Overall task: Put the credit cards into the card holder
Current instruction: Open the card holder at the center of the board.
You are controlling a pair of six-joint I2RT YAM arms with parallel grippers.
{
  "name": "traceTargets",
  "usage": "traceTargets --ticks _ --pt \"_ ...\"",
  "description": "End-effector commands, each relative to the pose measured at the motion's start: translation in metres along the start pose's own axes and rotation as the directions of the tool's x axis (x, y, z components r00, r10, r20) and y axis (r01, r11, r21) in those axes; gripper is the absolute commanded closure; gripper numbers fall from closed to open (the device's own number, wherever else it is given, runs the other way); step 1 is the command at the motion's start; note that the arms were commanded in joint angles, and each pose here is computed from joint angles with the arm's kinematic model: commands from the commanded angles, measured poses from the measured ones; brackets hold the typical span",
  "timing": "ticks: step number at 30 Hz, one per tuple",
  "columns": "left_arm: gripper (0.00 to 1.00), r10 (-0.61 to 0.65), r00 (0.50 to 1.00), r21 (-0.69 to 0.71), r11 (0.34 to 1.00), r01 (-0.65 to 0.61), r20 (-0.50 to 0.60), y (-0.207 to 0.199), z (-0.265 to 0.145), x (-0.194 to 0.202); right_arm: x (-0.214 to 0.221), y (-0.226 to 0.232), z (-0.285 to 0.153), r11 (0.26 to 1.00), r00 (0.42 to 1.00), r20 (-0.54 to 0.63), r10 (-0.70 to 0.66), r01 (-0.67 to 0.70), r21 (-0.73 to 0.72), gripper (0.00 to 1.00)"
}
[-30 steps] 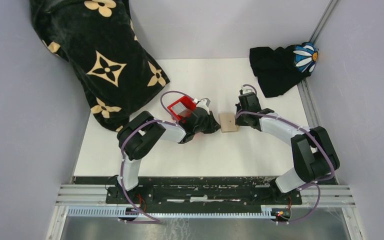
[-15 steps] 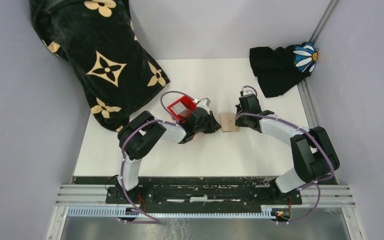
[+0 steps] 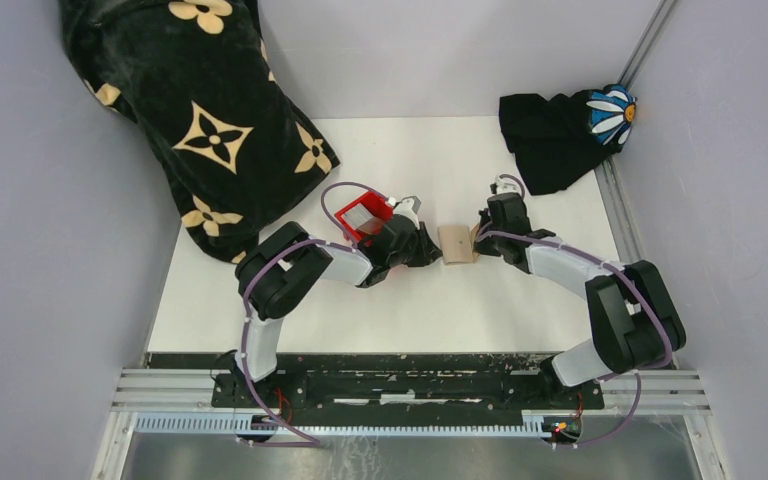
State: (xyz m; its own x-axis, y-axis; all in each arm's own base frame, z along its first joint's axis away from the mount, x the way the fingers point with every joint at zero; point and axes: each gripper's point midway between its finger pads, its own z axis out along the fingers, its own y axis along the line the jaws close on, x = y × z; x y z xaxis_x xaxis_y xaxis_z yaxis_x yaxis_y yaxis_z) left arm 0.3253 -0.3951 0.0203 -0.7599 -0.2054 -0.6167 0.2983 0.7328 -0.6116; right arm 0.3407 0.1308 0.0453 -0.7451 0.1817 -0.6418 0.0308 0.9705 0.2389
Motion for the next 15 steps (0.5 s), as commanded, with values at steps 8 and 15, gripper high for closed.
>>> traceTargets --ticks 8,15 --pt "0.8 0.037 0.993 -0.127 0.991 -0.051 -0.111 0.0437 -0.0013 0.043 -0.0269 0.0127 -0.0108 0.995 0.993 0.102 0.064 -0.056 -0.079 0.99" --pt "0.8 0.035 0.993 -0.127 0.991 -0.05 -0.112 0.0435 -0.0012 0.0431 -0.021 0.0124 -0.0047 0.993 0.994 0.082 0.079 -0.071 -0.092 0.99"
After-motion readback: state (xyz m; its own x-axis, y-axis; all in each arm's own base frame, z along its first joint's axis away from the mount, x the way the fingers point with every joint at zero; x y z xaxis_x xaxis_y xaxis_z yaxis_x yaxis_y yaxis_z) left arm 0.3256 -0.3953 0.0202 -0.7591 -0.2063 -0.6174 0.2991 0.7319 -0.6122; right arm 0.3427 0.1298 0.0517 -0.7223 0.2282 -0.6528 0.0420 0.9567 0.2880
